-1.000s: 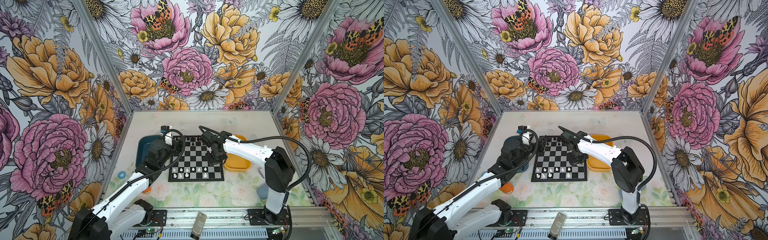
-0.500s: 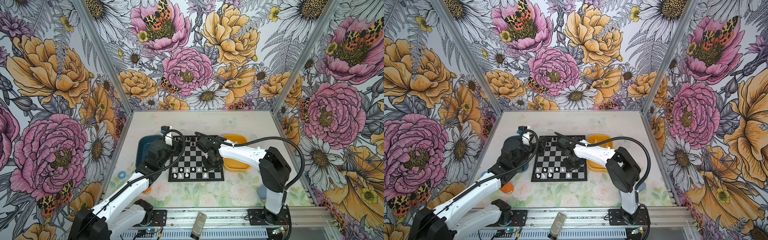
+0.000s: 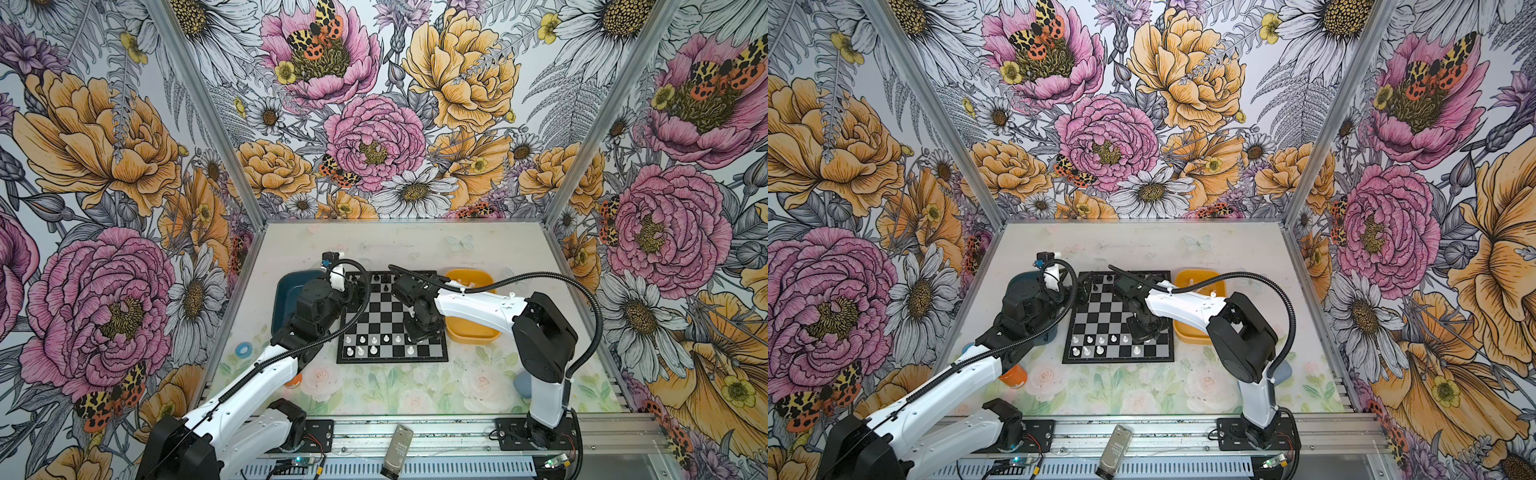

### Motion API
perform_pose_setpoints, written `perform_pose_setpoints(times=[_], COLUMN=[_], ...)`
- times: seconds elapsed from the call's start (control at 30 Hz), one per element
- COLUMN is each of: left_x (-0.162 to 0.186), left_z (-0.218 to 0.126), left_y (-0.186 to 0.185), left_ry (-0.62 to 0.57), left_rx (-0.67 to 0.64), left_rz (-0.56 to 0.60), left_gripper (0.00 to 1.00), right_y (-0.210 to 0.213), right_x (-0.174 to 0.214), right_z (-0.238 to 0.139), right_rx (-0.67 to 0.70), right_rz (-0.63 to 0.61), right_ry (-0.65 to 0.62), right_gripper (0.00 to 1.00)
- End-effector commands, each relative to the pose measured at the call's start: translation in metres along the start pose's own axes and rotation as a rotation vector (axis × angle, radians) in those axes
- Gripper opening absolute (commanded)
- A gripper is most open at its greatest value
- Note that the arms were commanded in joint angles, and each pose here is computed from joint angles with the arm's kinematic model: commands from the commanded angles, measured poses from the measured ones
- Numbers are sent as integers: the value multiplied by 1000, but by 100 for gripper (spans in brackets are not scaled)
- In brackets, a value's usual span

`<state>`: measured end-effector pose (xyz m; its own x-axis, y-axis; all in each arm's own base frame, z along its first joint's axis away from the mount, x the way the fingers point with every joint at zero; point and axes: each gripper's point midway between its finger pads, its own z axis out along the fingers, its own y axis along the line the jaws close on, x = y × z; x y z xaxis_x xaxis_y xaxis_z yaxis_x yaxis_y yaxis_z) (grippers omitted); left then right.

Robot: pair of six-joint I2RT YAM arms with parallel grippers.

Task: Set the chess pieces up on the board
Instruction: 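Carry the white pawn to the board's nearest row and lower it with the right gripper, then open the right gripper and raise it back over the yellow tray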

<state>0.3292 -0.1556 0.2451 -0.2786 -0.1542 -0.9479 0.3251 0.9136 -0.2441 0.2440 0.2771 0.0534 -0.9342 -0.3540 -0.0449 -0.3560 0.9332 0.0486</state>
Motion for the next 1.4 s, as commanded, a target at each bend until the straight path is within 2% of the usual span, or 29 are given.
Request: perform_pose_setpoints(times=[0.0,0.63,0.77,0.9,1.37], left_x=[-3,-2,-1,-1,-2], left_z=[-4,-2,-2,-2,-3], left_y=[-4,-4,-4,-4,-4], left_ry=[-15,-11,-10,-10,-14], left_rx=[20,18,17,17,19], left_rz=[4,6,6,6,5], left_gripper=[86,86,86,86,86], right_y=[-7,-14,-13,-14,-7], right_x=[-3,-1,-1,-3,-14], right_z=[9,12,11,8,-21], right_rx=[30,49,46,50,2], right_rz=[23,37,37,36,49], right_ry=[-5,0,-2,-14,-90], right_gripper=[0,0,16,24,27])
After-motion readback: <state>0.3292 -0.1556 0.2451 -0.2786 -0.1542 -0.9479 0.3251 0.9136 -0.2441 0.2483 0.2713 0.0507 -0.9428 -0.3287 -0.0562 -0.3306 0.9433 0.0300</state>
